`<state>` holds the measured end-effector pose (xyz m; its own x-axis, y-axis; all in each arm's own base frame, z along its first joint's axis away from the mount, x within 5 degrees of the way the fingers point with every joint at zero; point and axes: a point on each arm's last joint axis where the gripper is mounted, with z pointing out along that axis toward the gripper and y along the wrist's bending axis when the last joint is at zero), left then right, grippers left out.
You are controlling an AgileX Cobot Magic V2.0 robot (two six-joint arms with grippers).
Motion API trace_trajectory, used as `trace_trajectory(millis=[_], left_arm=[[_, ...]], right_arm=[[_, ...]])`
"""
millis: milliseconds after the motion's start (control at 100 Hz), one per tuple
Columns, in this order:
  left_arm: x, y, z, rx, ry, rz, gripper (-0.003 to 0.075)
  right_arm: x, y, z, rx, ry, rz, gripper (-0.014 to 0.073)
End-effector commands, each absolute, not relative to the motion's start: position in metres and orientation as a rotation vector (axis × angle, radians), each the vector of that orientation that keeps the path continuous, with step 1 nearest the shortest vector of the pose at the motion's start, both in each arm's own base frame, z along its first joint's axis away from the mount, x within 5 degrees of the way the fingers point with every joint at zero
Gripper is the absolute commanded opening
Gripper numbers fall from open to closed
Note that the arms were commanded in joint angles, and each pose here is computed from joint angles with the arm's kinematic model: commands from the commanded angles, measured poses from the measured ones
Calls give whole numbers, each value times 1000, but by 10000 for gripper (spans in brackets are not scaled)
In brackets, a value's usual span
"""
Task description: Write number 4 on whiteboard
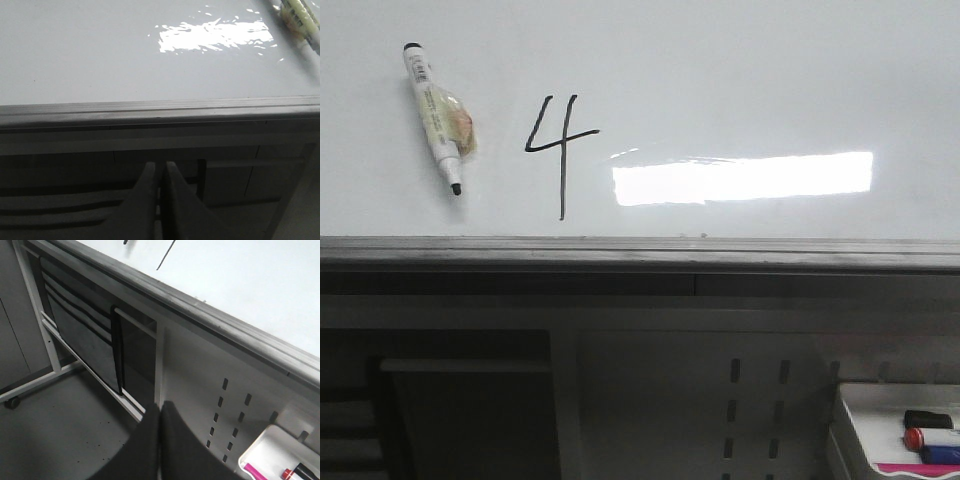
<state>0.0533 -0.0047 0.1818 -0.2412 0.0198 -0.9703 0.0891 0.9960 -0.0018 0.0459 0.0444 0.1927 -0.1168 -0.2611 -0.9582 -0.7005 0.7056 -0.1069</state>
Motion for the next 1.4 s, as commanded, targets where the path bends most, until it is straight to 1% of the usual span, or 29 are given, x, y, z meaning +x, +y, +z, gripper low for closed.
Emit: trace_trajectory(millis=[0,680,790,840,880,890,920,1040,1210,1270,1350,1390], left_arm=[[54,-5,177,75,1767,-62,-20],[54,-5,177,75,1767,-62,-20],[54,-5,177,75,1767,-62,-20],[54,-5,177,75,1767,-62,-20],[54,-5,177,75,1767,-62,-20],[54,-5,177,75,1767,-62,-20],[54,-5,177,75,1767,-62,-20],[54,-5,177,75,1767,-62,-20],[54,-5,177,75,1767,-62,-20],[54,-5,177,75,1767,-62,-20],[54,-5,177,75,1767,-62,-20],[54,-5,177,75,1767,-62,-20]], right_arm=[[48,45,207,-727,1621,455,-64],[49,45,208,-721,1611,456,-64],[50,43,208,-751,1586,387,-64],[52,41,210,-705,1590,371,-64],[54,39,211,-620,1612,386,-64],[54,38,211,-630,1608,362,-64],[56,37,212,-571,1622,366,-64],[62,25,213,-414,1648,226,-64],[67,5,212,-152,1692,-18,-64],[67,-1,207,-78,1701,-84,-64],[67,-5,199,-19,1690,-113,-64],[65,-5,189,9,1697,-112,-64]])
